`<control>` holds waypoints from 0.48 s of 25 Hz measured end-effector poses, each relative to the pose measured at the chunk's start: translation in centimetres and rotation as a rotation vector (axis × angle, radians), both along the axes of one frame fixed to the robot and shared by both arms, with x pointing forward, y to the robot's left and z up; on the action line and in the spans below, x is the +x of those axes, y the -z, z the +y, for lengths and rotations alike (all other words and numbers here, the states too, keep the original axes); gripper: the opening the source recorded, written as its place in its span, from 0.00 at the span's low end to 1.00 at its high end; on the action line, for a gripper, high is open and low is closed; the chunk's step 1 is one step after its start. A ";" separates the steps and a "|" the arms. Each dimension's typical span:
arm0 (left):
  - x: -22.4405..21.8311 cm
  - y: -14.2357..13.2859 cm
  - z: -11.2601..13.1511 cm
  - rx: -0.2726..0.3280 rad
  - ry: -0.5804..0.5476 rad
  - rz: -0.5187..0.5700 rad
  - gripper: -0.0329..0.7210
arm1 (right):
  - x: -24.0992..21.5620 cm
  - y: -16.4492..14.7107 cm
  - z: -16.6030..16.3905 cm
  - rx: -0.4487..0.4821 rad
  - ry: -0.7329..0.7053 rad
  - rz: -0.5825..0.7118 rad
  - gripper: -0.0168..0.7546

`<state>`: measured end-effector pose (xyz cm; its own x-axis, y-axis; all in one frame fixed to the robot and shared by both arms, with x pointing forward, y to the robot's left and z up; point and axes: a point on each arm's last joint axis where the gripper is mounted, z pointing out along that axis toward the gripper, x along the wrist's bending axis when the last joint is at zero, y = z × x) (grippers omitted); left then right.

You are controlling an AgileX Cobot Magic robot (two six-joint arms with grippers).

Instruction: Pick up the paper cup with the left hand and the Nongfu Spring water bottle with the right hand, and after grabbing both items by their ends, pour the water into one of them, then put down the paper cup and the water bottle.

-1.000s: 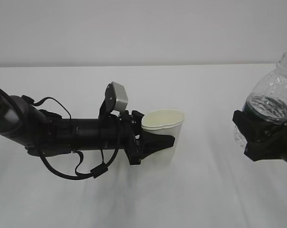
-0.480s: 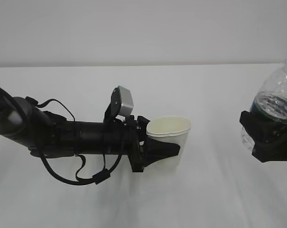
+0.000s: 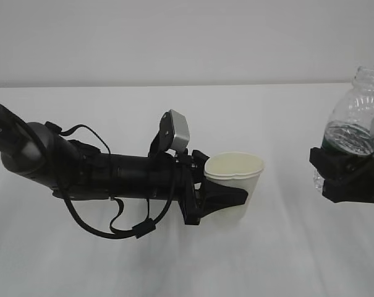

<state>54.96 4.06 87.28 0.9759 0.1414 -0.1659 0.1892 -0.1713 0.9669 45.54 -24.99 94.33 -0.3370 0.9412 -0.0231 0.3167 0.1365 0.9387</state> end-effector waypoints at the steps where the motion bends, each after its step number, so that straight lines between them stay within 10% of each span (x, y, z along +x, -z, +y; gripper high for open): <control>1: 0.0 0.0 0.0 0.002 -0.002 0.005 0.61 | 0.2 -0.1 0.0 -0.004 0.002 0.004 0.55; 12: 0.1 0.0 -0.1 0.015 0.002 0.005 0.61 | 2.3 -1.6 0.1 -0.065 0.002 -0.008 0.55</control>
<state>55.08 4.00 87.25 0.9754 0.1417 -0.1691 0.1940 -0.1861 0.9632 47.84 -24.87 95.96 -0.3343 0.9384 -0.0871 0.3095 0.1967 0.9303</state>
